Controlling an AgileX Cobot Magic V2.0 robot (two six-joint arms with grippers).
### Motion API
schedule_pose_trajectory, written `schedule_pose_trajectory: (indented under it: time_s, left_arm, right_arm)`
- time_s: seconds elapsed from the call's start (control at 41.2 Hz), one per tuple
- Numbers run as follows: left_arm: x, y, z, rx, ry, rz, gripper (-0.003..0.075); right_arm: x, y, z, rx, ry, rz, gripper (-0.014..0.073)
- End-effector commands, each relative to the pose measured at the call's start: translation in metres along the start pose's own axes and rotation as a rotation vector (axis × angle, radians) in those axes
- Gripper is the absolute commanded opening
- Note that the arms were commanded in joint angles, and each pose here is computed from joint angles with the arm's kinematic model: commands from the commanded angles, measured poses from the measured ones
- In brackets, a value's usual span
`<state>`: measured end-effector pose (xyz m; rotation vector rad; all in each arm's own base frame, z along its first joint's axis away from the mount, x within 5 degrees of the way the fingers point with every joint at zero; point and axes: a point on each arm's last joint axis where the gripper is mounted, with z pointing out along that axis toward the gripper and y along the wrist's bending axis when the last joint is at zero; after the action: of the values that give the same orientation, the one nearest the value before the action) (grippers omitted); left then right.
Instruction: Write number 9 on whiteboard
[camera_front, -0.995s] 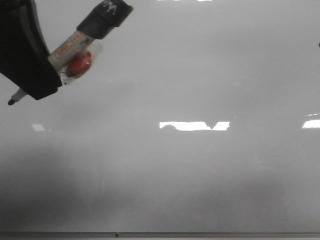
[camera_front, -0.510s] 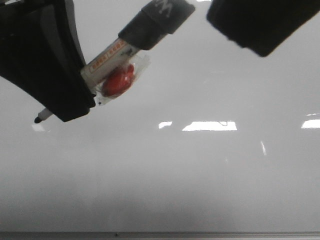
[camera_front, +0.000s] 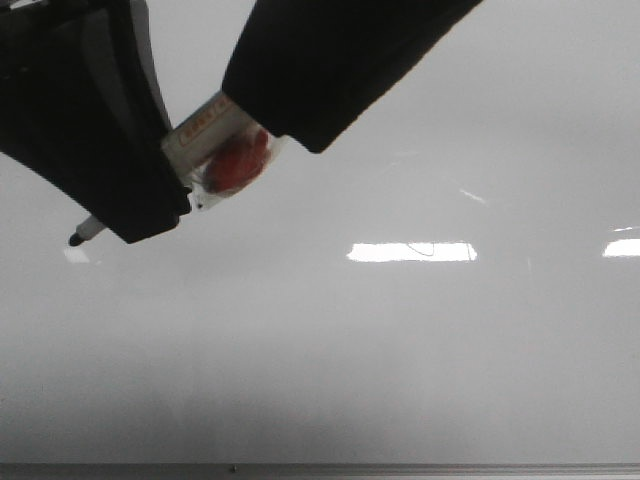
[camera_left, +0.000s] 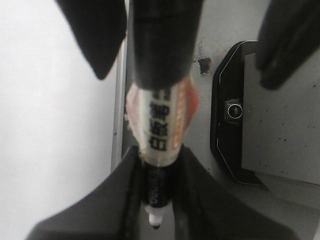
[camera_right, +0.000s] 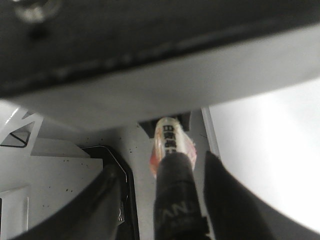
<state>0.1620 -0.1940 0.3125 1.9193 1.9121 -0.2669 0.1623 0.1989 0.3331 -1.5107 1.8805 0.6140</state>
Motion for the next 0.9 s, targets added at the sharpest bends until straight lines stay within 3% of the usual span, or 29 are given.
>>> schedule_pose_trajectory:
  time_s: [0.0,0.34,0.461,0.631,0.752,0.874]
  left_arm:
    - [-0.010,0.001,-0.017,-0.050,-0.087,0.005,-0.0019]
    - [-0.010,0.001,-0.017,-0.053,-0.090,0.005,-0.0016]
    - [-0.010,0.001,-0.017,-0.052,-0.092,0.000,0.0058]
    - [-0.012,0.003,-0.028,-0.112,-0.136,-0.042,0.0249]
    - [-0.006,0.004,-0.047,-0.181,-0.181,-0.097,0.0265]
    - [0.008,0.008,-0.069,-0.257,-0.217,-0.177,0.0265]
  right_arm:
    - [-0.015,-0.001,-0.014,0.043,-0.093,-0.014,0.0317]
    - [-0.015,-0.001,-0.013,0.042,-0.091,-0.013,0.0032]
    - [-0.015,-0.001,-0.013,0.042,-0.091,-0.013,-0.0057]
    - [-0.015,-0.003,-0.015,0.060,-0.099,-0.010,-0.0068]
    - [-0.009,-0.012,-0.028,0.120,-0.089,0.032,-0.0068]
    - [0.005,-0.029,-0.051,0.253,-0.046,0.145,-0.0068]
